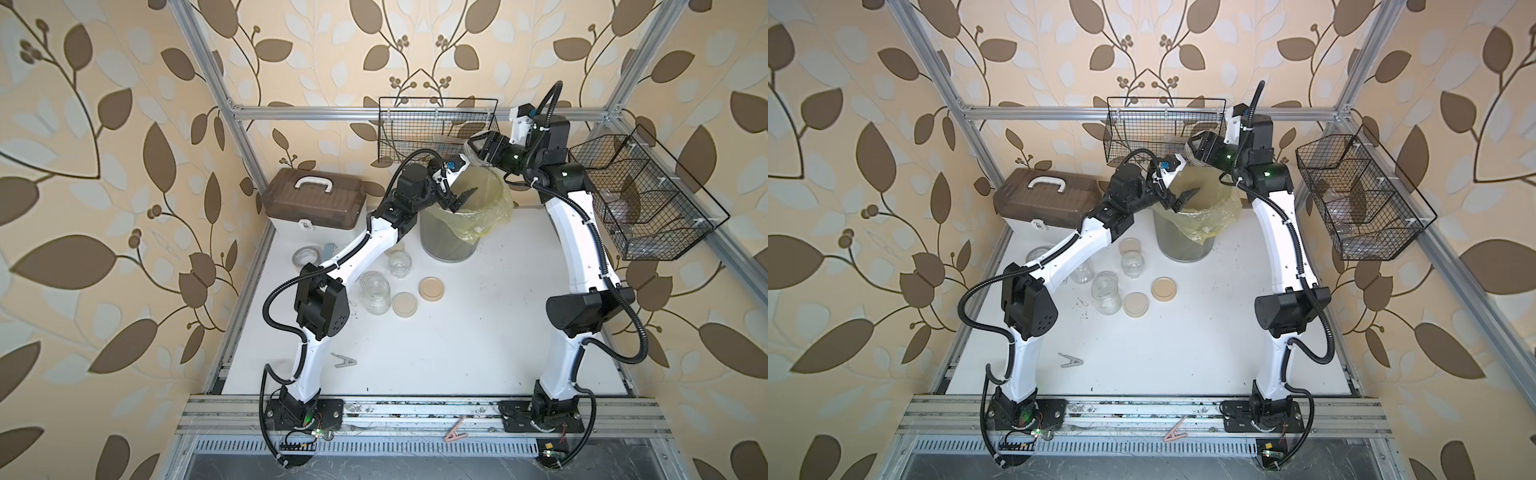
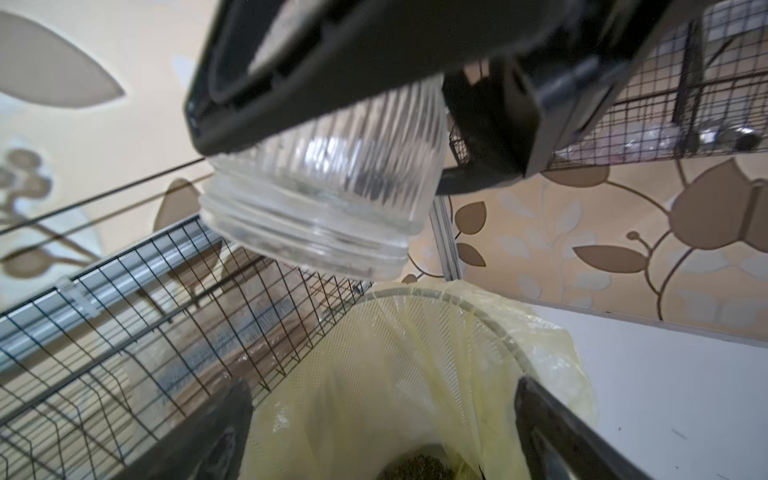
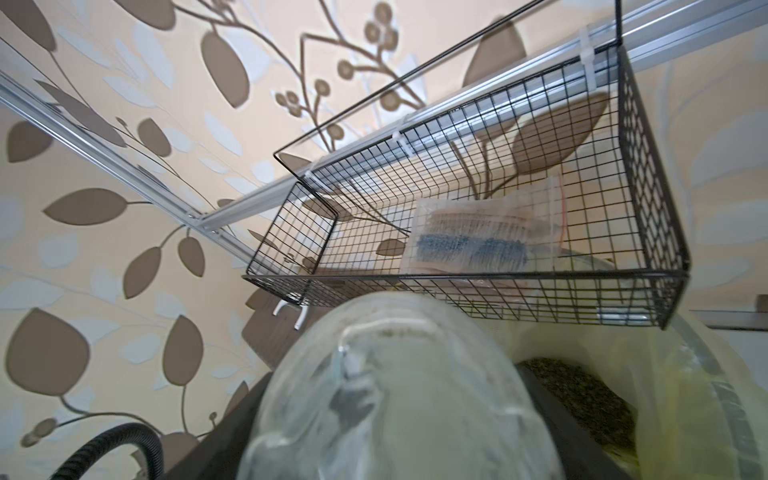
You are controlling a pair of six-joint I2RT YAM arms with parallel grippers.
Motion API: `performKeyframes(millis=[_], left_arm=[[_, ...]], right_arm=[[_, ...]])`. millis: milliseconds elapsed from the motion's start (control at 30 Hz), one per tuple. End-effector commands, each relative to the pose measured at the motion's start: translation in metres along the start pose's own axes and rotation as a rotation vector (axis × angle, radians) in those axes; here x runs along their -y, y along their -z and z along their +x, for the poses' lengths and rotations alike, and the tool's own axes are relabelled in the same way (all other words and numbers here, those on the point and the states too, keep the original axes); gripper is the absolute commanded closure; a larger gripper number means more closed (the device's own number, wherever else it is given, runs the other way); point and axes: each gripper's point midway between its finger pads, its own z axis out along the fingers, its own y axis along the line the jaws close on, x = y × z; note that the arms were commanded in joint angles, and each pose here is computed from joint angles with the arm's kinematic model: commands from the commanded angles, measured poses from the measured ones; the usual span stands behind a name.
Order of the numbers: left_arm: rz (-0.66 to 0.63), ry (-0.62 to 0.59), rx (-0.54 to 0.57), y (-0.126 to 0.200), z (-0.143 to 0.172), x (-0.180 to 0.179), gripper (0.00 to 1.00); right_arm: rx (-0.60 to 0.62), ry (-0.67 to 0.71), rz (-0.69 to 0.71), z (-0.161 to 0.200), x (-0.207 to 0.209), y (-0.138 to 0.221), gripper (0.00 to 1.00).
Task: Empty moldy tea leaves from jars
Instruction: Place the jar at the center of the board.
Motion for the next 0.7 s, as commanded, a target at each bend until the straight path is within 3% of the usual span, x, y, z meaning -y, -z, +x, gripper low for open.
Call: performKeyframes(millis=[0,333,667], left_arm=[[0.077,-0.055,0.218,0.032,-0.087,-0.008,0.01],[0.169,-0.054,0.368,0.038,-0.127,-0.013,0.01],[0.234,-0.066,0.403,0.041,-0.137,-0.004,0.01]], right_arm=[[0.071,-0.016,-0.190,-0.028,-0.047,0.030,0.61],[-0.003,0.004,-0.391,-0.017,-0.088,0.056,0.60],[-0.057,0.015,-0.529,-0.002,-0.121,0.067,0.60]])
